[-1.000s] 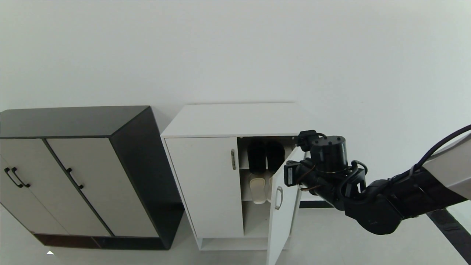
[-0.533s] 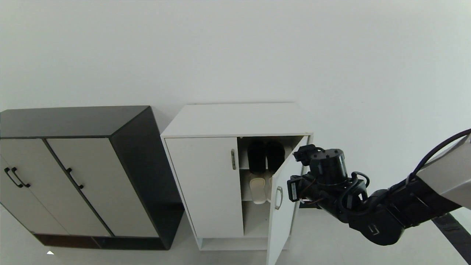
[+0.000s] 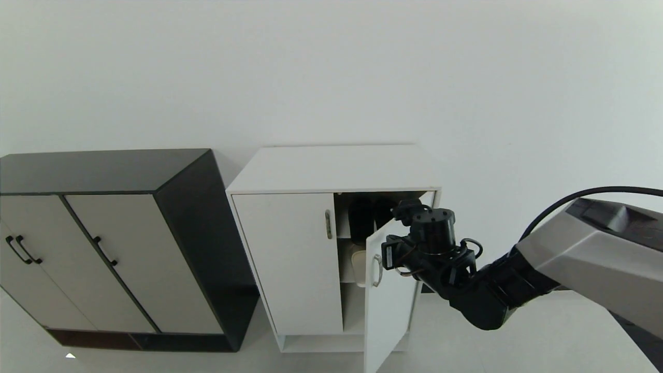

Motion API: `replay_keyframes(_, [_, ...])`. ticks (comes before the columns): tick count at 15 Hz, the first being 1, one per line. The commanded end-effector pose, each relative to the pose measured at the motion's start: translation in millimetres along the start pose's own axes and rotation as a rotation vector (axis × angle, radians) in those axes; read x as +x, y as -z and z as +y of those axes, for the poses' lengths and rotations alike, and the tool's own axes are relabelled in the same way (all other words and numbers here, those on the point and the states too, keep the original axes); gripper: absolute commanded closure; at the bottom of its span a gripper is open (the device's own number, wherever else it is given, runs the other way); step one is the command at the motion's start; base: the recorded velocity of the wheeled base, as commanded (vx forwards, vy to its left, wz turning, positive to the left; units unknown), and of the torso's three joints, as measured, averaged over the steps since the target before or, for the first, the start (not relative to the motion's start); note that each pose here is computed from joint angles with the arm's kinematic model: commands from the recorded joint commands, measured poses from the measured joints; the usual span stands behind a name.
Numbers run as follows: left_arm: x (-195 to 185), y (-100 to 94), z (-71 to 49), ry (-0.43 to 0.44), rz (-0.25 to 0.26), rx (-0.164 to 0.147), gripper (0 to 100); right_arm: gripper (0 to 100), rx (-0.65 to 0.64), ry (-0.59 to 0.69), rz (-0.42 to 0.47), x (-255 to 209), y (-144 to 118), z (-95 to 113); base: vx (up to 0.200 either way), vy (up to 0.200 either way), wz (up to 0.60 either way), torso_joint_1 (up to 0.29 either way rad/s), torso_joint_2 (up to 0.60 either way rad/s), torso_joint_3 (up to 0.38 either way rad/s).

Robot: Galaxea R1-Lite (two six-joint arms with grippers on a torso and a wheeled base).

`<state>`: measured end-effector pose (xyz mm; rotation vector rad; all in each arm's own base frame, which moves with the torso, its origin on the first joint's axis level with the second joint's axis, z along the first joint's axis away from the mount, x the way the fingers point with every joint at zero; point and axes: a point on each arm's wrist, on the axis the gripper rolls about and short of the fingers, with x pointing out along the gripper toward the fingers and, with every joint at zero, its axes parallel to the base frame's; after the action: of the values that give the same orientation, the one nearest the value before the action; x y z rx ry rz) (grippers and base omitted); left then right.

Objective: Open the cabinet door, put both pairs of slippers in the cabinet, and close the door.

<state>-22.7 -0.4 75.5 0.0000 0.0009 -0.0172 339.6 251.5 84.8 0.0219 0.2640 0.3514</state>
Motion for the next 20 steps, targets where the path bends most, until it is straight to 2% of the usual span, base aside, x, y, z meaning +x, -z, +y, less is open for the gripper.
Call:
replay_keyframes(1, [0, 0.0, 0.0, 0.000, 0.001, 0.000, 100, 100, 0.002, -0.005, -0.005, 14, 18, 2, 0.000, 0.000, 0.00, 0.000, 0.00, 0.000])
replay_keyframes(4, [0, 0.0, 0.0, 0.000, 0.001, 0.000, 100, 100, 0.010, -0.119, -0.048, -3, 23, -1, 0.000, 0.000, 0.00, 0.000, 0.00, 0.000])
replay_keyframes(7, [0, 0.0, 0.0, 0.000, 0.001, 0.002, 100, 100, 0.002, -0.296, -0.002, -29, 28, -6, 0.067, 0.000, 0.00, 0.002, 0.00, 0.001])
replay_keyframes(14, [0, 0.0, 0.0, 0.000, -0.001, 0.002, 100, 100, -0.001, -0.309, 0.009, -30, 35, -7, 0.200, 0.000, 0.00, 0.004, 0.00, 0.003])
replay_keyframes(16, [0, 0.0, 0.0, 0.000, 0.001, 0.002, 100, 100, -0.002, -0.307, 0.016, -26, 39, -7, 0.000, 0.000, 0.00, 0.000, 0.00, 0.000])
replay_keyframes(20, [0, 0.0, 0.0, 0.000, 0.001, 0.000, 100, 100, 0.009, -0.283, -0.030, -2, 35, -11, 0.000, 0.000, 0.00, 0.000, 0.00, 0.000])
